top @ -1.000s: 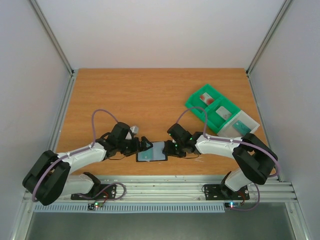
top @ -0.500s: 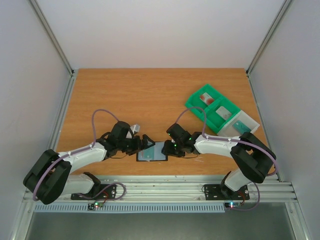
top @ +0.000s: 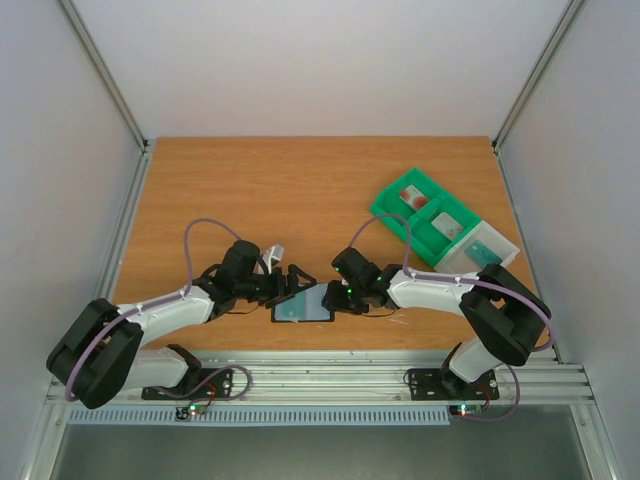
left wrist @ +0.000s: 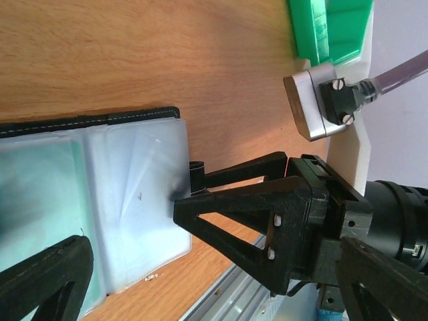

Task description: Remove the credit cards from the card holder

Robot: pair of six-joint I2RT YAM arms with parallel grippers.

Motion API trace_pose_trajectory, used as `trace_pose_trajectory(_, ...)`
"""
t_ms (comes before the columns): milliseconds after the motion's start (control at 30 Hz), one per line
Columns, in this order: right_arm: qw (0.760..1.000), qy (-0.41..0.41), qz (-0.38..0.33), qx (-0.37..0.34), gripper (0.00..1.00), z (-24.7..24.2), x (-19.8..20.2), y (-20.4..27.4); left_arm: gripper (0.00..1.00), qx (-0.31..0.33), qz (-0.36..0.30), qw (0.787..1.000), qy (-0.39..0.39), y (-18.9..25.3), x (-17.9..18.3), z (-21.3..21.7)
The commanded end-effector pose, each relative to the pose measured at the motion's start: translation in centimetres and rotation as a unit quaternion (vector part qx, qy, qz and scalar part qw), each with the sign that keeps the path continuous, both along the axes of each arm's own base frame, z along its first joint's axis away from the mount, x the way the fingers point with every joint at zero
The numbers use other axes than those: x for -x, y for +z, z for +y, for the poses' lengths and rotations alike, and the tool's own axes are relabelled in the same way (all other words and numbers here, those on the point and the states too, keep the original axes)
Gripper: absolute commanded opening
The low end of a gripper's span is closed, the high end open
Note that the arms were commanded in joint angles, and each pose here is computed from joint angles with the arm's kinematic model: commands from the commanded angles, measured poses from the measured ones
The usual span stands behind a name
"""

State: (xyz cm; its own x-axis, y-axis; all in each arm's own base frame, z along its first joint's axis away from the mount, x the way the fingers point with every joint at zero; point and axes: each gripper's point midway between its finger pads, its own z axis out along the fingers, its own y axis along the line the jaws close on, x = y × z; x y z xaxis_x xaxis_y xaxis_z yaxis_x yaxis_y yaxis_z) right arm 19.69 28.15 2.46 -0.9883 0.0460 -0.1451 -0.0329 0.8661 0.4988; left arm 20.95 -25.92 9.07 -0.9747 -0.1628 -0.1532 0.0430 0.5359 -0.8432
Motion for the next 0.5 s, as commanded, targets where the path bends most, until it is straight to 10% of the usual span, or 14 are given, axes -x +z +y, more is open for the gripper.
trace_pose_trajectory(0,1.0,-0.004,-0.001,0.011,0.42,-0.1,0.1,-0.2,0.99,0.004,-0.016,1.0,0.004,1.0,-0.4,-0.2)
trace_pose_trajectory(467,1.0,-0.001,0.002,0.009,0.42,0.0,0.2,-0.3,0.99,-0.112,-0.009,0.994,0.012,-2.2,0.0,2.7)
